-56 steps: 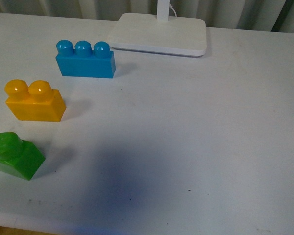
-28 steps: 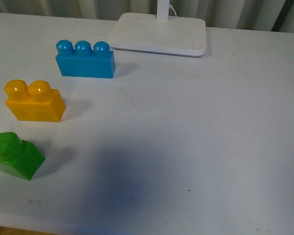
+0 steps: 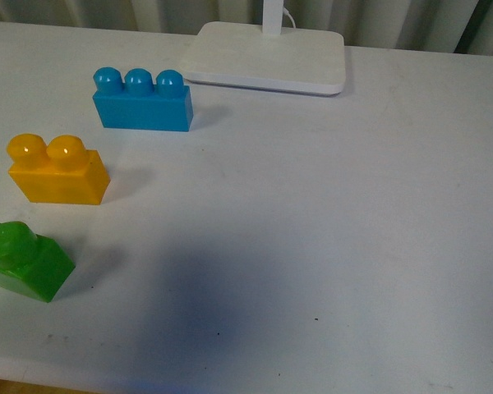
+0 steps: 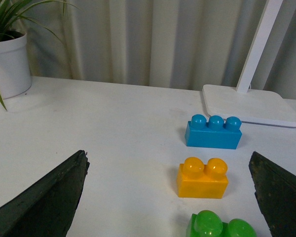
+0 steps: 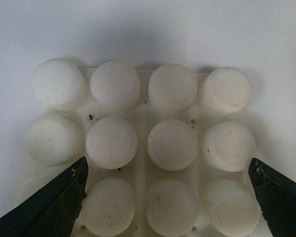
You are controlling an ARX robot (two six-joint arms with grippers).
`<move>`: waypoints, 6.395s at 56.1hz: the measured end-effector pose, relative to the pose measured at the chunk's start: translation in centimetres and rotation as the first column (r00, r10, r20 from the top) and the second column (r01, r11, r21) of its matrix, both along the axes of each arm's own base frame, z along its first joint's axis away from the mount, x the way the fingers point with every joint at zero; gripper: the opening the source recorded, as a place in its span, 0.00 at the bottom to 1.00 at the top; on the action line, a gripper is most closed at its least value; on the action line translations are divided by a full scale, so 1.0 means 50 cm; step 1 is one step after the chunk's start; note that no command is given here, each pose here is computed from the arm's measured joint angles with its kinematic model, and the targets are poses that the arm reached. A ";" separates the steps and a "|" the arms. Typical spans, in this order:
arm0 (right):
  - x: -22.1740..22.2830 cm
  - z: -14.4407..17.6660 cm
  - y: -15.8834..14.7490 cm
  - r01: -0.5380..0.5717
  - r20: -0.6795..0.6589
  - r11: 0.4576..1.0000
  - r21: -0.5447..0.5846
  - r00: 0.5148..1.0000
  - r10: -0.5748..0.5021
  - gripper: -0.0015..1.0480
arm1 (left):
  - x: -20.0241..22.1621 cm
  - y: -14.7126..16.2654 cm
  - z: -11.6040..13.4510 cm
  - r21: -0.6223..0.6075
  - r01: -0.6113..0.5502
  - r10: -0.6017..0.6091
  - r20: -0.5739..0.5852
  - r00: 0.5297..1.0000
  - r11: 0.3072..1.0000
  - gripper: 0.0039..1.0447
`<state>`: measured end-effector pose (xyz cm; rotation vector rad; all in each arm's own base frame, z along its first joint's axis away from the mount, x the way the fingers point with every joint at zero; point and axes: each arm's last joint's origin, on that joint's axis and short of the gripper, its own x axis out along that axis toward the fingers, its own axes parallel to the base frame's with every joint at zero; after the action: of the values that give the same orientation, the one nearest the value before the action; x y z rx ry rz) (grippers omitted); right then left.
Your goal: Insert yellow block into base center
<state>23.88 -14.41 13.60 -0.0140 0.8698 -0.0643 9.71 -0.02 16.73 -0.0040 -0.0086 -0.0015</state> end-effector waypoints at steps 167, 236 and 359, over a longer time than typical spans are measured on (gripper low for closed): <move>-0.198 0.167 0.269 -0.173 0.604 0.942 0.289 0.796 -0.039 0.91 | 0.000 0.000 0.000 0.000 0.000 0.000 0.000 1.000 1.000 0.94; -0.282 0.059 0.288 -0.060 0.768 0.998 -0.011 0.638 0.047 0.01 | 0.000 0.000 0.000 0.000 0.000 0.000 0.000 1.000 1.000 0.94; -0.282 0.059 0.288 -0.060 0.766 0.998 -0.012 0.641 0.048 0.91 | 0.467 -0.125 0.081 0.388 0.922 -0.114 -0.915 0.387 0.012 0.94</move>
<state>9.76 -0.03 16.53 0.0017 -0.0032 -0.0019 33.07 -6.29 20.78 1.2872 0.8236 -0.9756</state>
